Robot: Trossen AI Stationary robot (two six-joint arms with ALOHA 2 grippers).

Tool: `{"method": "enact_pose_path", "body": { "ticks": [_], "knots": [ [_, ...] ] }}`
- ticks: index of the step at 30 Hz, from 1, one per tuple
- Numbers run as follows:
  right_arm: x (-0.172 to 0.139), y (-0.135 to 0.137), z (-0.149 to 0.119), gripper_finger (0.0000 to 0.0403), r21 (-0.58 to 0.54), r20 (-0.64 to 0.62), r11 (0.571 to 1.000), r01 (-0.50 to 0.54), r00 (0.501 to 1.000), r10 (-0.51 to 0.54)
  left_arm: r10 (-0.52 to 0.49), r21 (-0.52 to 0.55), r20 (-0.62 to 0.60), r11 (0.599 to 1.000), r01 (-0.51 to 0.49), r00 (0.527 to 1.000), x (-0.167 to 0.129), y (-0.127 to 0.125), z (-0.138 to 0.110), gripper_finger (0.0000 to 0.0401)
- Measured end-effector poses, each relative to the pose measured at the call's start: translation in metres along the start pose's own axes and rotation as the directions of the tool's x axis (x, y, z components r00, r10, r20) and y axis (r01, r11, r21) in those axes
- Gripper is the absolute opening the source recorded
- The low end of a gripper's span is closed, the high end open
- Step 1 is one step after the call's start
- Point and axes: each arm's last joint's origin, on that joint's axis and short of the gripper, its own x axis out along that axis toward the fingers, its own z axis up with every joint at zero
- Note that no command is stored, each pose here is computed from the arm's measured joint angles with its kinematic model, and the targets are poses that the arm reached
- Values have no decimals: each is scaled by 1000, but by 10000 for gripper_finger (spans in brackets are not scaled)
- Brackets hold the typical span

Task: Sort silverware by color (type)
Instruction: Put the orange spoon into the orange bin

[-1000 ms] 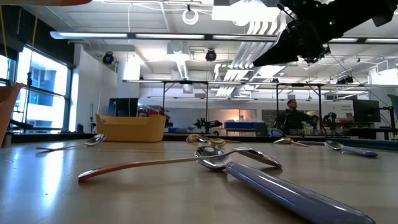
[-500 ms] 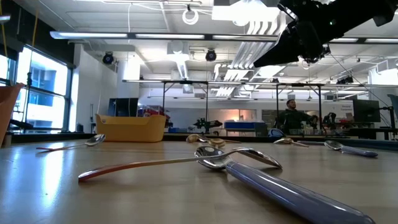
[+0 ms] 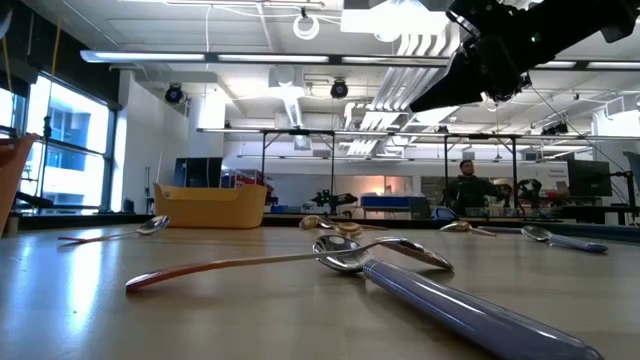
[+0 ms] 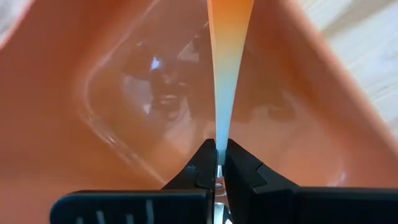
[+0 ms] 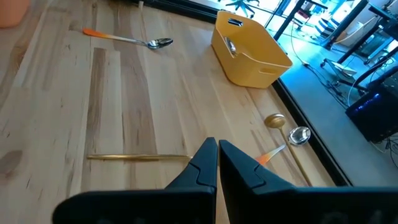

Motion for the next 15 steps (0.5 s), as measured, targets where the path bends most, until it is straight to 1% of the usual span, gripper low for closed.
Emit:
{"method": "enact_pose_path", "body": {
  "ticks": [2,8,12,15],
  "knots": [
    [0,0,0,0,11,0,1000,0,1000,0,3,-2,-12,1000,-3,1000,2,1,0,4],
    [0,0,-1,0,8,-6,1000,-1,1000,1,-33,6,-11,999,33,999,1,-3,0,8],
    [0,0,-1,0,9,-6,1000,-1,1000,1,-32,2,-7,999,32,999,0,-3,0,36],
    [0,0,-1,0,18,-7,1000,-1,1000,1,-61,26,18,998,60,998,-5,-7,1,67]
  ]
}}
